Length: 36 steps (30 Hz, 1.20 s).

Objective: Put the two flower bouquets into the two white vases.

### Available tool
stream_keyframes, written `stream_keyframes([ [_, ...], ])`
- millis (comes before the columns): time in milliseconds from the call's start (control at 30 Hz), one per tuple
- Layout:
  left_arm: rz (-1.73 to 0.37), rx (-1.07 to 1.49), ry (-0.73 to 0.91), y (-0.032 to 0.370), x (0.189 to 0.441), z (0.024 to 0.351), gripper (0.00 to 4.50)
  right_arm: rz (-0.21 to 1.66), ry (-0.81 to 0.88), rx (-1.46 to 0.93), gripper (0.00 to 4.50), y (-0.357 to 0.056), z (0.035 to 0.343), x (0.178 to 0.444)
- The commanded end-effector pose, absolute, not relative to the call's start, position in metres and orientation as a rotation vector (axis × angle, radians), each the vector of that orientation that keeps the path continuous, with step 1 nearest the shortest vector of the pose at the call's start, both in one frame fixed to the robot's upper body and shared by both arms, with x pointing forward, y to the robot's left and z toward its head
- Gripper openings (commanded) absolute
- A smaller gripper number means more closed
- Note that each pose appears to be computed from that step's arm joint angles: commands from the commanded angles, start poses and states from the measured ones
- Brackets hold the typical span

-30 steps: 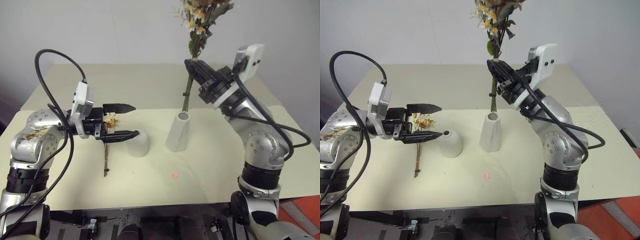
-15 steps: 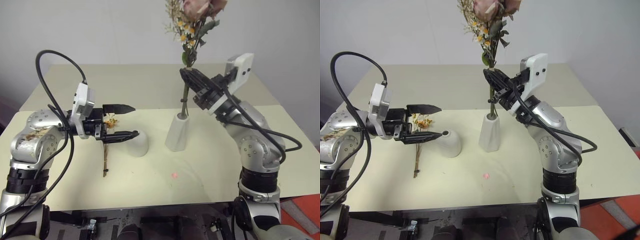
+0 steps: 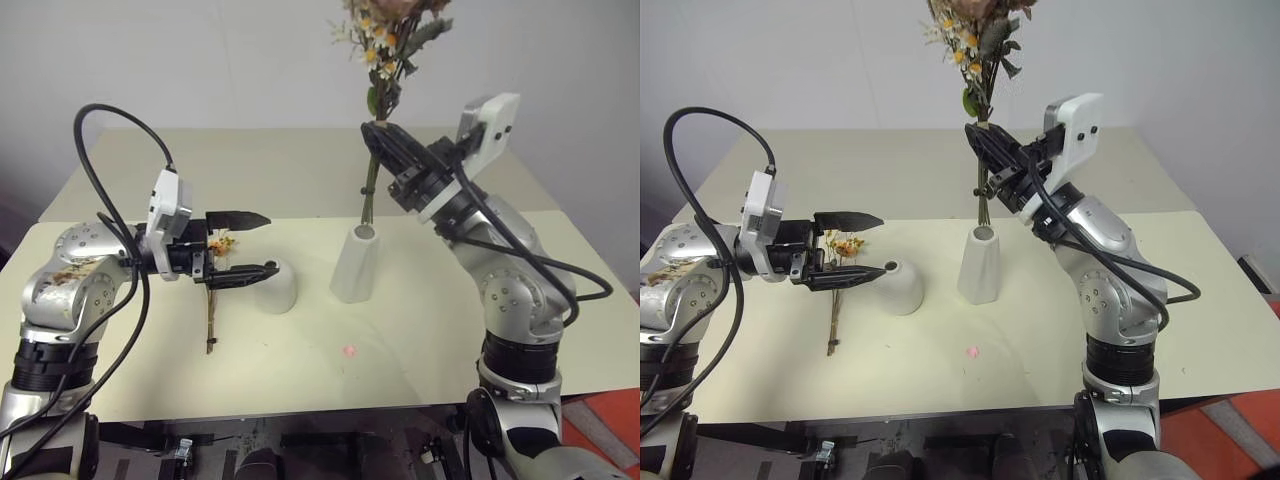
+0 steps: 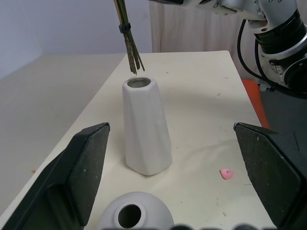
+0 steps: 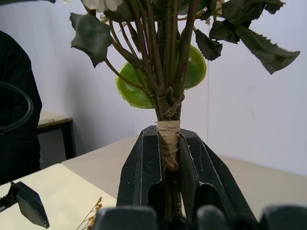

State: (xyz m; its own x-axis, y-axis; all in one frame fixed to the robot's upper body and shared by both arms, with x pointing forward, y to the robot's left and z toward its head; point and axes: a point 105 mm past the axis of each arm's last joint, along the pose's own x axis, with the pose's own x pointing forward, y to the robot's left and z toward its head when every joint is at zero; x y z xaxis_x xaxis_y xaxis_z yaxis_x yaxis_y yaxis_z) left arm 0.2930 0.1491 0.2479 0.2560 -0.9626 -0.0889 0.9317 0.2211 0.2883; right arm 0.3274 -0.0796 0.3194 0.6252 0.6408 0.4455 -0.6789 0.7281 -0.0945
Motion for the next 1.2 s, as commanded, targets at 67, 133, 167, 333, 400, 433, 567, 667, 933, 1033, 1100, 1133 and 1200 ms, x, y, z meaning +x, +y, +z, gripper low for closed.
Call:
stream_keyframes([
  [67,-1.298,0.344,-0.156,0.152,0.288,0.260,4.50,0.747,-0.499,0.091,0.21,-0.080,0.318,0.327],
  [133,-1.294,0.346,-0.154,0.152,0.288,0.260,4.50,0.743,-0.490,0.093,0.21,-0.080,0.314,0.329],
  [167,-1.293,0.346,-0.153,0.152,0.288,0.259,4.50,0.741,-0.484,0.094,0.21,-0.080,0.312,0.330],
  [333,-1.286,0.346,-0.150,0.153,0.288,0.259,4.50,0.732,-0.463,0.097,0.21,-0.080,0.303,0.334],
  [400,-1.277,0.347,-0.146,0.154,0.289,0.259,4.50,0.726,-0.454,0.097,0.21,-0.081,0.299,0.335],
  [433,-1.271,0.348,-0.142,0.155,0.289,0.259,4.50,0.726,-0.450,0.096,0.21,-0.080,0.297,0.334],
  [567,-1.256,0.353,-0.124,0.161,0.287,0.259,4.50,0.721,-0.435,0.093,0.21,-0.081,0.288,0.326],
  [667,-1.242,0.348,-0.116,0.164,0.287,0.259,4.50,0.714,-0.427,0.094,0.21,-0.083,0.284,0.324],
  [933,-1.227,0.323,-0.080,0.165,0.284,0.251,4.50,0.695,-0.390,0.095,0.21,-0.079,0.269,0.331],
  [1033,-1.190,0.315,-0.041,0.170,0.284,0.245,4.50,0.682,-0.370,0.106,0.21,-0.077,0.262,0.335],
  [1100,-1.146,0.330,-0.012,0.175,0.287,0.239,4.50,0.677,-0.360,0.114,0.94,-0.077,0.258,0.335],
  [1133,-1.094,0.331,0.009,0.180,0.292,0.236,4.50,0.675,-0.353,0.120,1.18,-0.078,0.256,0.334],
  [1200,-1.011,0.325,0.032,0.187,0.298,0.234,4.50,0.675,-0.347,0.115,1.80,-0.080,0.253,0.331],
])
